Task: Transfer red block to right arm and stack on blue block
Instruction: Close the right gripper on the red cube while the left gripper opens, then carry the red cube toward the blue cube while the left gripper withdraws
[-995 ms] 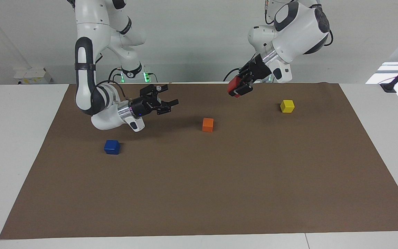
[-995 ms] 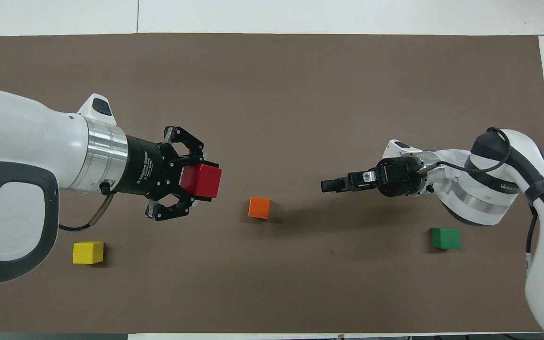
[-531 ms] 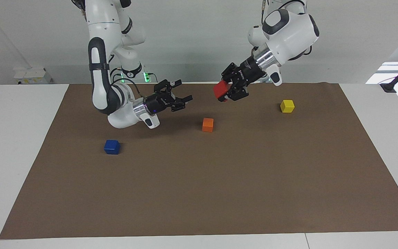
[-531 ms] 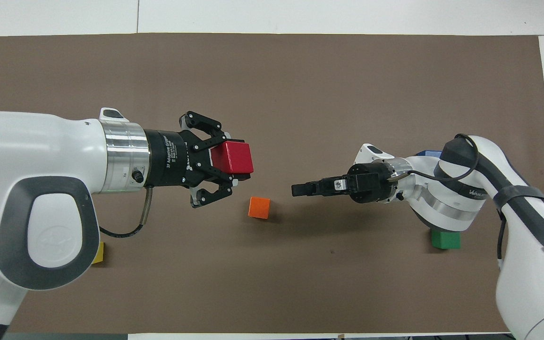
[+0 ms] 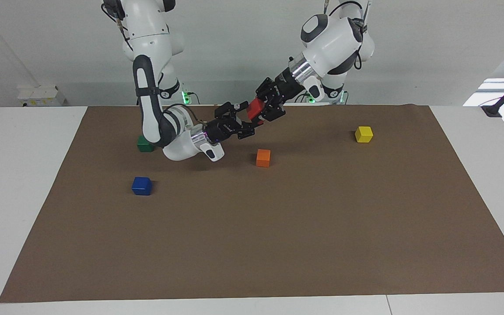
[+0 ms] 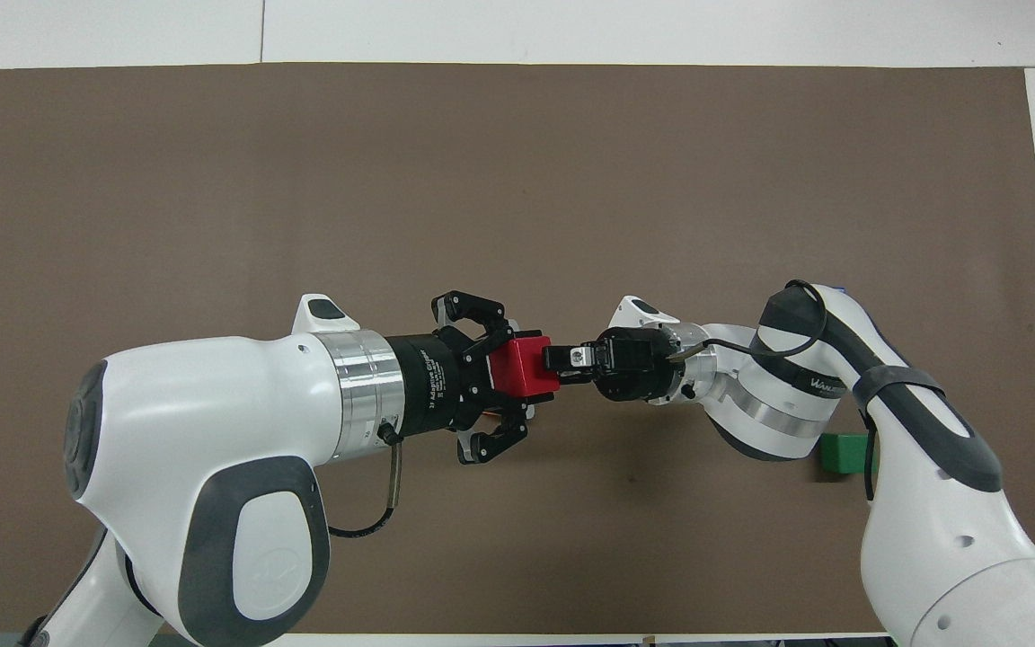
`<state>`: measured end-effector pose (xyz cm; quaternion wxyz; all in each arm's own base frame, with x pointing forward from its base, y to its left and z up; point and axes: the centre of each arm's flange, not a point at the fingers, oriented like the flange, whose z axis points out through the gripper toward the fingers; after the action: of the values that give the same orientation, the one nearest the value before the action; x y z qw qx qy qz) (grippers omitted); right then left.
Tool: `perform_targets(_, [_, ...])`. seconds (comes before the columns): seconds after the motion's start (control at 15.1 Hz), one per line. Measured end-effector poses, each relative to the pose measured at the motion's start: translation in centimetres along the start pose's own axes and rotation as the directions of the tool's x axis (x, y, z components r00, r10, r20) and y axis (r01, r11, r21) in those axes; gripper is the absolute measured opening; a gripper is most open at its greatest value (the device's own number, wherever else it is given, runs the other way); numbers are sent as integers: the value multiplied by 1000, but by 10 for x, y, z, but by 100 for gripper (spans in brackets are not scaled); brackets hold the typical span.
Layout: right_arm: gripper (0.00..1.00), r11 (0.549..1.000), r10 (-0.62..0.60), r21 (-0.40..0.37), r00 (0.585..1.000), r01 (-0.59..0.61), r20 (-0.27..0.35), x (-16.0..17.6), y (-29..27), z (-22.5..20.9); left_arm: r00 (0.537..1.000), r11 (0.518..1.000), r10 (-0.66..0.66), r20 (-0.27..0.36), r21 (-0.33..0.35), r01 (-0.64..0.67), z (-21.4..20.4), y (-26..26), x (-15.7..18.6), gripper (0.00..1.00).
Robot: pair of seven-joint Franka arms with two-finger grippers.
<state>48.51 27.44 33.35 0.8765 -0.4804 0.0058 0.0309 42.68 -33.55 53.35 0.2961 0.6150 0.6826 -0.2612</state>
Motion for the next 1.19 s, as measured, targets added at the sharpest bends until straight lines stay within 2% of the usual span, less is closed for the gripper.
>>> perform_targets(0.27, [100, 1000, 1, 3, 1000, -1, 4, -1, 0, 2, 1000, 1000, -5, 2, -4, 5, -3, -1, 2, 55])
perform_targets(0.53, [62, 1000, 9, 13, 1000, -9, 8, -2, 2, 3, 1000, 1000, -11, 7, -2, 11, -4, -3, 3, 55])
perform_targets(0.93, [61, 1000, 9, 21, 1000, -9, 13, -3, 1, 4, 1000, 1000, -7, 10, -3, 7, -5, -5, 2, 55])
perform_targets(0.99, [61, 1000, 8, 21, 1000, -9, 13, -3, 1, 4, 1000, 1000, -7, 10, -4, 7, -6, -5, 2, 58])
perform_targets(1.06, [59, 1000, 8, 21, 1000, -8, 13, -3, 1, 4, 1000, 1000, -9, 13, -10, 9, -9, -4, 2, 67])
perform_targets(1.19, [56, 1000, 7, 20, 1000, -7, 11, -2, 1, 4, 999, 999, -27, 22, -39, 28, -27, 8, 8, 92])
